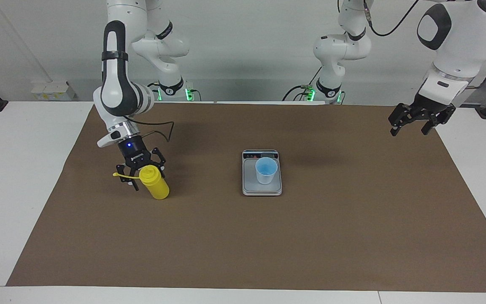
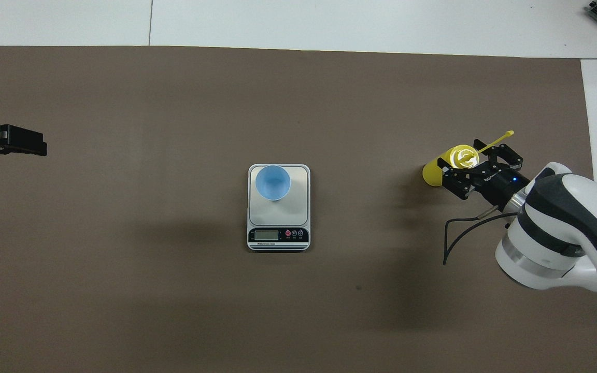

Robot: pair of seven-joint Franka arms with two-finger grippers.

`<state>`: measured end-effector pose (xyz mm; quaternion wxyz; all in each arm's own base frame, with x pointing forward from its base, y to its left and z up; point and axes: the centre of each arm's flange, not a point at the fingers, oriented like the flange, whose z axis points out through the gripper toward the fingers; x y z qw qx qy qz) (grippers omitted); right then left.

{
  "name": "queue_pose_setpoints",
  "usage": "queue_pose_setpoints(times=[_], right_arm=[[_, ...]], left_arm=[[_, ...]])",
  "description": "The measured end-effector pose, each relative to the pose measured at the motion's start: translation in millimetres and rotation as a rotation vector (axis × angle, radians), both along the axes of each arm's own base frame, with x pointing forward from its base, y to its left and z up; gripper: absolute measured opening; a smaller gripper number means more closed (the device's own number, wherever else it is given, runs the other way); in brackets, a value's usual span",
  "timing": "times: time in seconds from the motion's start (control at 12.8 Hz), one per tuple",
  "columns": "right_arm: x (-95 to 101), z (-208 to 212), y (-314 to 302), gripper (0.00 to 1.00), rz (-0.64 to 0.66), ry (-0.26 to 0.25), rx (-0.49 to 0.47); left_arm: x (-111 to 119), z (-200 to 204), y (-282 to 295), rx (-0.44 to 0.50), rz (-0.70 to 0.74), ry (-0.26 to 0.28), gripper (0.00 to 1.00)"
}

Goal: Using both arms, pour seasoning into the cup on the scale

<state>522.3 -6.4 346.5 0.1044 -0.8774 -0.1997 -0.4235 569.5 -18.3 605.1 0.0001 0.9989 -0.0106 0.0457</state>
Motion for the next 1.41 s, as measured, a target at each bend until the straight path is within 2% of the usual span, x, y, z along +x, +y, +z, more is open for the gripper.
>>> queue_pose_setpoints(times=[0.24,0.55,1.02,1.41], right_arm=[[-14.3,12.3,10.3,1.0,-0.044,0.001,-0.088],[-16.0,23.0,10.3,1.0,-0.08,-0.01,-0.129],[1.3,48.6,12.4,1.0,-0.082,-0.069,-0.124],[24.4,68.2,13.0,1.0,0.016,-0.127,-0.24]], left_arm=[[0.0,0.0,0.0,0.0,0.0,0.0,1.0],[0.0,0.0,-1.2,0.0,-0.002,0.0,1.0],[-0.1,0.0,-2.7,0.0,-0.005,0.0,1.0],[-0.1,0.0,-2.7,0.0,-0.005,0.0,1.0]])
